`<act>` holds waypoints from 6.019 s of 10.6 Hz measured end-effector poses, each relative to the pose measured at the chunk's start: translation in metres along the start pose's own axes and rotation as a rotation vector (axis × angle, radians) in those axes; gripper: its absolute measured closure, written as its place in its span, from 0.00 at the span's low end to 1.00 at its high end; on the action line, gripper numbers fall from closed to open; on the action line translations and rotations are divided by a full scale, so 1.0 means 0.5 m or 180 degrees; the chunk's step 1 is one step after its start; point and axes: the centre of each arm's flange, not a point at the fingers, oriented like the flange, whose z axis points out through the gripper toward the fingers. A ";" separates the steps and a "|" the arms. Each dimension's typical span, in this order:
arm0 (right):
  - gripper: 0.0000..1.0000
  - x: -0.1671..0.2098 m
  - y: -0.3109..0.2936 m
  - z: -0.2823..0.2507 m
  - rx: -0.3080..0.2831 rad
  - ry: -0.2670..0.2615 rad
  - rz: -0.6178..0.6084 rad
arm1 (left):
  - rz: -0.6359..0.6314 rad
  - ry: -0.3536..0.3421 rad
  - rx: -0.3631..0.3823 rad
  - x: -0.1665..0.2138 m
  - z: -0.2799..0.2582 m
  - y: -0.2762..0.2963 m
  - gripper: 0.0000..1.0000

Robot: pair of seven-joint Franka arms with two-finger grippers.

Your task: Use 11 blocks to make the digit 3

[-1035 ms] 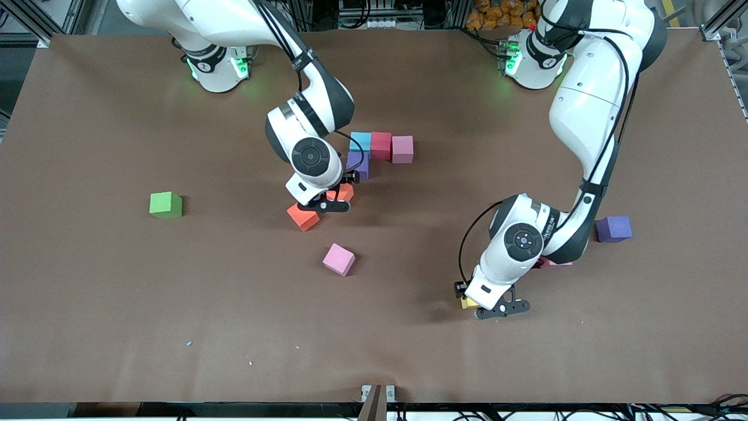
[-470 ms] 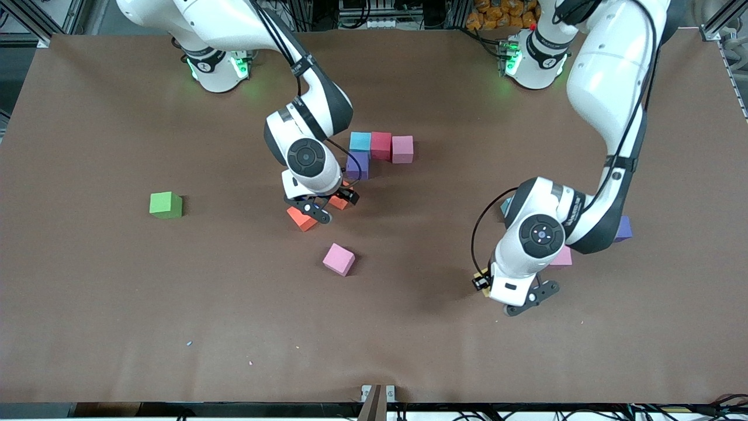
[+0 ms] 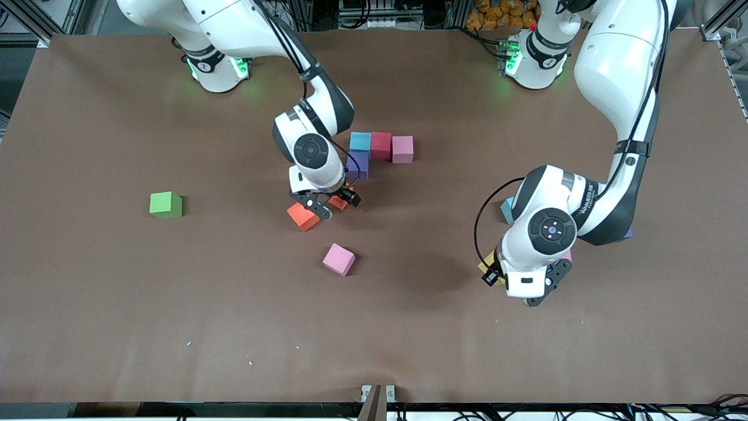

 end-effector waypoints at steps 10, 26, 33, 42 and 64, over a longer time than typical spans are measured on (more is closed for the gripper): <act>0.48 -0.008 -0.015 -0.019 0.0067 0.0043 -0.0621 | -0.0100 -0.0259 0.0171 -0.076 -0.347 -0.124 0.45; 0.48 -0.072 -0.068 -0.012 -0.0150 0.0145 -0.2064 | -0.0333 -0.0545 0.0377 -0.088 -0.365 -0.188 0.45; 0.48 -0.077 -0.065 -0.011 -0.0129 -0.0017 -0.1892 | -0.0309 -0.0569 0.0433 -0.098 -0.347 -0.187 0.45; 0.48 -0.081 -0.066 -0.010 -0.0130 -0.0040 -0.1875 | -0.0337 -0.0559 0.0419 -0.090 -0.351 -0.192 0.45; 0.00 -0.080 -0.072 -0.002 -0.0146 -0.0046 -0.1822 | -0.0339 -0.0550 0.0398 -0.087 -0.355 -0.192 0.45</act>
